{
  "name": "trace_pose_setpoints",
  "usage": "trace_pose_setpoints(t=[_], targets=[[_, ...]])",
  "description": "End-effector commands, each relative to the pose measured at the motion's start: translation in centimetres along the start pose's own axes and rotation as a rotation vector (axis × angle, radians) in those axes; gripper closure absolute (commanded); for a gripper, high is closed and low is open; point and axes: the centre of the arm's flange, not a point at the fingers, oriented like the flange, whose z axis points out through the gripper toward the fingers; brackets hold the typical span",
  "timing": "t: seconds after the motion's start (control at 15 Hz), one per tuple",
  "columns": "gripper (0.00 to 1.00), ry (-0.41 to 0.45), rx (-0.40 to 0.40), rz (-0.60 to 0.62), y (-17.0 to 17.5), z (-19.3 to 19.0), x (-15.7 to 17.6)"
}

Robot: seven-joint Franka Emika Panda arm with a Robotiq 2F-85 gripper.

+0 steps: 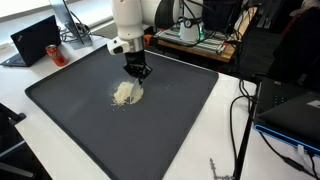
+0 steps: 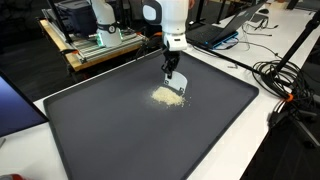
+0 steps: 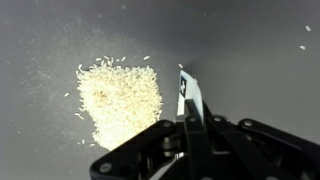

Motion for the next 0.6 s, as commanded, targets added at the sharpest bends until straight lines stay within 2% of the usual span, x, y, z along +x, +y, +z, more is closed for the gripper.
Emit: trace_pose_setpoints(t=[0.0, 0.33, 0.53], targets=[[0.99, -0.023, 0.052, -0.039, -2.4, 1.0, -1.5], [0.99, -0.013, 0.029, -0.044, -2.5, 0.5, -1.0], [0.99, 0.012, 0.024, -0.022, -1.5, -1.4, 0.0]])
